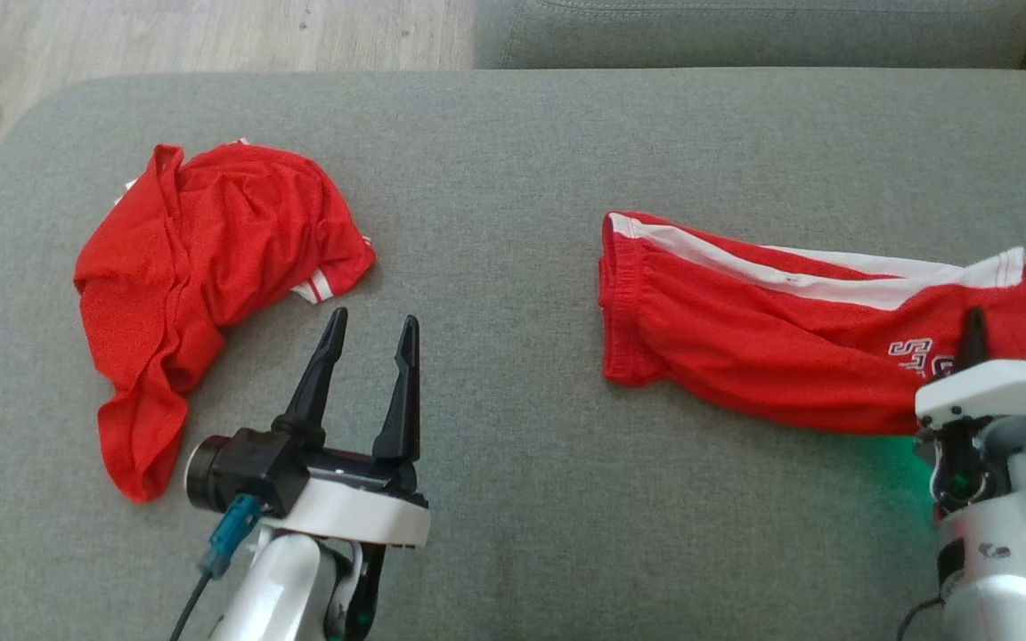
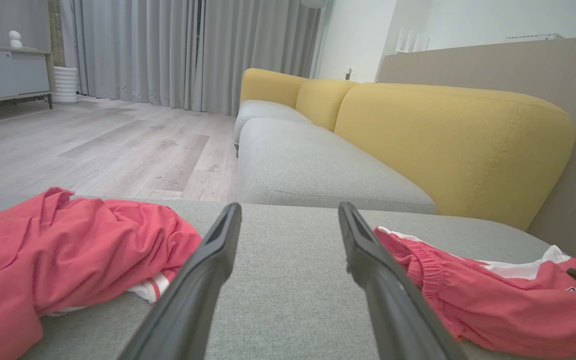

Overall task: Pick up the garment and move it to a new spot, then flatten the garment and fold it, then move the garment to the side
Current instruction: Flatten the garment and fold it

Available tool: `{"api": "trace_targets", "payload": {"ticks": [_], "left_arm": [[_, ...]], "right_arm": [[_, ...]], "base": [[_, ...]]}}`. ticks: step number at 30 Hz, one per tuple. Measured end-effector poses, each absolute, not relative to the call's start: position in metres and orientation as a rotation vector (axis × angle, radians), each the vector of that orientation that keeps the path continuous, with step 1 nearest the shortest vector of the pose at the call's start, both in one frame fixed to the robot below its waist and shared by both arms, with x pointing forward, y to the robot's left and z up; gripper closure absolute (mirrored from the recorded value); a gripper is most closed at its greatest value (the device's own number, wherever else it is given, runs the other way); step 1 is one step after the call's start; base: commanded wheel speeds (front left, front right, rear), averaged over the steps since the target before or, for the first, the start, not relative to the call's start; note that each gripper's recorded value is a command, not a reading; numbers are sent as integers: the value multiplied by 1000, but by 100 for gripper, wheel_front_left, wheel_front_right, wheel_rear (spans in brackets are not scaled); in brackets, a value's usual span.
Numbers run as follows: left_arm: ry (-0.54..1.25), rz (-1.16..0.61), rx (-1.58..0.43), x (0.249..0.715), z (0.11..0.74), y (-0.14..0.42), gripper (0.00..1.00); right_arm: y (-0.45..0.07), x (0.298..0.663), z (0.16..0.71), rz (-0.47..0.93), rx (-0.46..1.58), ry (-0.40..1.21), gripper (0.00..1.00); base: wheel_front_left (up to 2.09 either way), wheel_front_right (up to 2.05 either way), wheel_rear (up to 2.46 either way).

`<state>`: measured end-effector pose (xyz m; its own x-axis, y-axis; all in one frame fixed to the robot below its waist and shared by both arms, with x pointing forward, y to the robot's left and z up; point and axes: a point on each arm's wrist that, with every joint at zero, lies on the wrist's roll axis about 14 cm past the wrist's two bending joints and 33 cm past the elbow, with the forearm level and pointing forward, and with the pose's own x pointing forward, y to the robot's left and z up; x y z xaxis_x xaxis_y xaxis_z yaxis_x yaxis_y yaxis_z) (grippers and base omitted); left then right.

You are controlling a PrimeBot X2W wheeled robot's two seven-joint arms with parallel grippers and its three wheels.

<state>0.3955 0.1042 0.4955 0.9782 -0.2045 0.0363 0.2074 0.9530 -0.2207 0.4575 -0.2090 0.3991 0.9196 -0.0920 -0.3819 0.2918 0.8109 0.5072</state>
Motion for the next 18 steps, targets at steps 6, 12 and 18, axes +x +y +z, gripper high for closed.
{"api": "trace_targets", "payload": {"ticks": [6,12,18], "left_arm": [[-24,-207,-224,394,499,105,0],[-43,-194,-219,390,506,111,0],[-54,-160,-214,384,509,122,0]], "right_arm": [[-202,467,420,-166,553,284,100],[-166,481,448,-31,504,231,100],[-96,491,466,173,504,228,100]], "base": [[0,0,0],[0,0,0],[0,0,0]]}}
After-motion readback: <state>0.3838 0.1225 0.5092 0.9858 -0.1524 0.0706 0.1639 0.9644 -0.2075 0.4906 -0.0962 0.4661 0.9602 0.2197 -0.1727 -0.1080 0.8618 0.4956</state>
